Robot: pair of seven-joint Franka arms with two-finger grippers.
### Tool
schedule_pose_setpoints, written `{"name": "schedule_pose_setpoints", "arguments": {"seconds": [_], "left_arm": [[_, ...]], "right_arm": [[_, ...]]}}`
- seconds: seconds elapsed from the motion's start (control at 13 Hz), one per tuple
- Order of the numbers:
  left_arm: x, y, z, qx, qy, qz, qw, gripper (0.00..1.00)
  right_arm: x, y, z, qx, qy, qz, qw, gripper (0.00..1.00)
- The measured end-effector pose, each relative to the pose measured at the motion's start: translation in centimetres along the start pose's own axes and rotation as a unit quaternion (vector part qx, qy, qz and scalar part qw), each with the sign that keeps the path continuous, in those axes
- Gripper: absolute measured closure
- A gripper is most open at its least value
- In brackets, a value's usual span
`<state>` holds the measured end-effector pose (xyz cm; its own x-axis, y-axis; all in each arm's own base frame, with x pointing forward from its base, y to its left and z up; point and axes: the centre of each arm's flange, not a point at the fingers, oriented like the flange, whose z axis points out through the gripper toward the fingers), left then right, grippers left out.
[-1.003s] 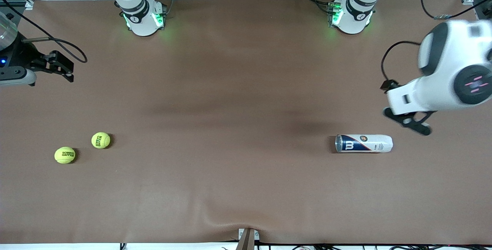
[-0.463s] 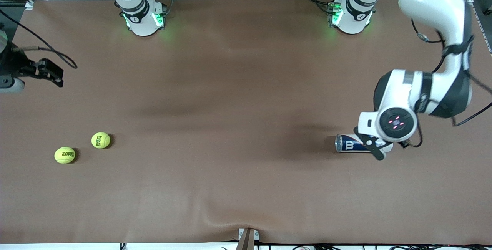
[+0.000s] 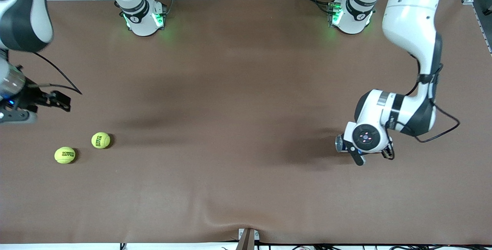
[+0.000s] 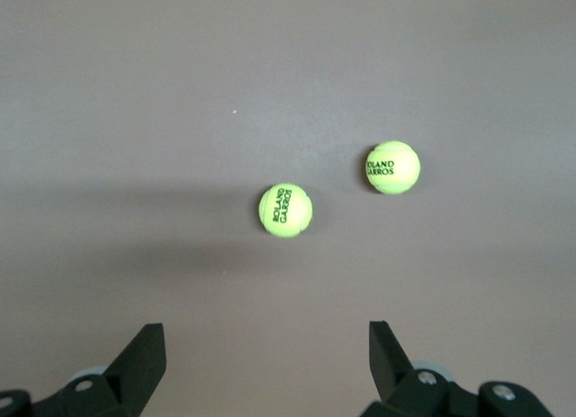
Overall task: Insert tennis ball vertically with right arm
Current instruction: 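Grasp the can with the left gripper while the right gripper grasps a ball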
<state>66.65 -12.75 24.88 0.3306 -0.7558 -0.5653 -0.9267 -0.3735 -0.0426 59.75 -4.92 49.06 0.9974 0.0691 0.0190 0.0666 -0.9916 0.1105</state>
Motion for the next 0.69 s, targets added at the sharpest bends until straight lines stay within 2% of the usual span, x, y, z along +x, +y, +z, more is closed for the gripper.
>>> {"name": "schedule_pose_setpoints", "arguments": {"seconds": [0.39,0.54,0.69], "left_arm": [[3.0,0.2,3.2,0.01,0.014,0.018,1.0,0.0],[3.8,0.3,4.3,0.013,0.019,0.024,0.999,0.0],[4.6,0.6,5.2,0.017,0.026,0.03,0.999,0.0]], "right_arm": [[0.2,0.3,9.3,0.007,0.007,-0.002,1.0,0.0],[0.1,1.0,12.4,0.011,0.002,0.002,1.0,0.0],[0.2,1.9,15.4,0.014,0.01,0.006,1.0,0.0]]}}
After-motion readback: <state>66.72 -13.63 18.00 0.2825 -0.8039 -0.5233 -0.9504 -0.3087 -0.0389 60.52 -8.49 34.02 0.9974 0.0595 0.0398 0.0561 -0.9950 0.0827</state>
